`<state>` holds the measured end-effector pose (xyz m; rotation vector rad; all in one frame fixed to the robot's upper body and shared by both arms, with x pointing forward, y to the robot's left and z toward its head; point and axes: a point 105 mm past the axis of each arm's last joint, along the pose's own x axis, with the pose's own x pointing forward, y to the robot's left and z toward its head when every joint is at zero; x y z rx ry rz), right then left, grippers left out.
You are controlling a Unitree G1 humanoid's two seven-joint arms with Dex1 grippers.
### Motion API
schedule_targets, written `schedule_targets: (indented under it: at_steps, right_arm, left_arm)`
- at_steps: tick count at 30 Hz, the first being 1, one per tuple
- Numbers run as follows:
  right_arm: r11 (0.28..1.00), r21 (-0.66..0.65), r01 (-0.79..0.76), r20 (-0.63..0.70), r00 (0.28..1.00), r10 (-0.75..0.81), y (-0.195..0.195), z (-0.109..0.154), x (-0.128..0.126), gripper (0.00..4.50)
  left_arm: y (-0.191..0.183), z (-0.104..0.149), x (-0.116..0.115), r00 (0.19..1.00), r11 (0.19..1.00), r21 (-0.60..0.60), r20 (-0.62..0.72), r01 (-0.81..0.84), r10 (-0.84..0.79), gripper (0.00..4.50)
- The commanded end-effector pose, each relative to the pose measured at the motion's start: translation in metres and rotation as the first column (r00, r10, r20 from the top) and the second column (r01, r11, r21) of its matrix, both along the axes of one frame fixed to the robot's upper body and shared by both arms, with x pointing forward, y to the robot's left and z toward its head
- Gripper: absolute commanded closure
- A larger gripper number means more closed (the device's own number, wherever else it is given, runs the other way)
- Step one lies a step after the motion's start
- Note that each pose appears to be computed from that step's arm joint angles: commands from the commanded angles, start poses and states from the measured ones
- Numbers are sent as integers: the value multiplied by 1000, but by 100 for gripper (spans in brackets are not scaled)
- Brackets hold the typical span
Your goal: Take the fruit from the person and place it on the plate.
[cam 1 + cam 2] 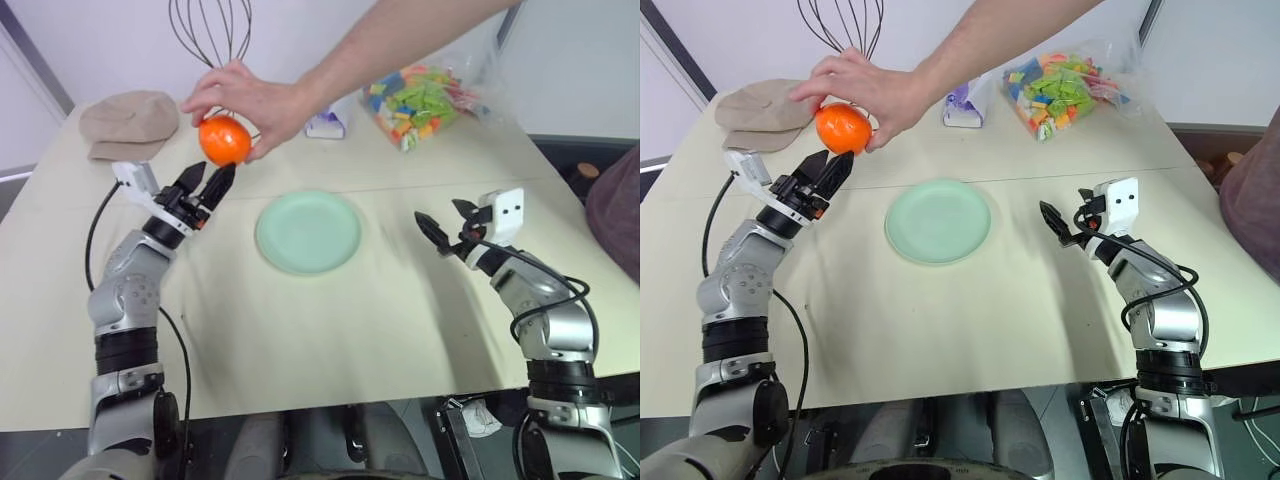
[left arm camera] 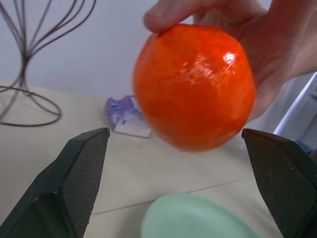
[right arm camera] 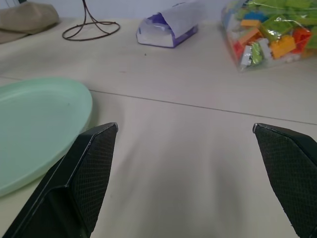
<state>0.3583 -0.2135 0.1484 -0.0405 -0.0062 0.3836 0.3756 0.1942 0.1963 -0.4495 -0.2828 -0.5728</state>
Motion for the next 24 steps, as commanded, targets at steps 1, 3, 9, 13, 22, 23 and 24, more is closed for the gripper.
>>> schedule_targets:
  at_steps: [1, 3, 9, 13, 22, 23, 24]
  right_arm:
    - [1000, -14, -7, 63, 998, 8, -2, 22, -2, 3]
    - [1000, -16, -9, 62, 998, 10, -1, 22, -3, 3]
    - [1000, -19, -11, 56, 998, 12, 0, 22, -5, 3]
    - [1000, -19, -6, 51, 999, 7, 0, 21, -7, 3]
    - [1000, -14, -2, 47, 999, 2, 0, 19, -8, 0]
    - [1000, -13, -1, 46, 999, 2, 0, 18, -8, 0]
    - [1000, -12, -1, 45, 999, 2, 1, 18, -8, 0]
  left_arm:
    - [-10, 19, 2, 996, 999, -24, 86, 36, -34, 0]
    - [-13, 25, 5, 994, 998, -45, 103, 41, -36, 0]
    - [-14, 33, 10, 992, 995, -94, 124, 40, -28, 0]
    - [-16, 32, 12, 992, 994, -101, 120, 40, -28, 0]
    - [-13, 36, 12, 991, 990, -135, 133, 32, -14, 160]
    - [-13, 36, 12, 991, 990, -134, 133, 32, -14, 161]
    - [-13, 36, 11, 991, 991, -134, 133, 31, -13, 161]
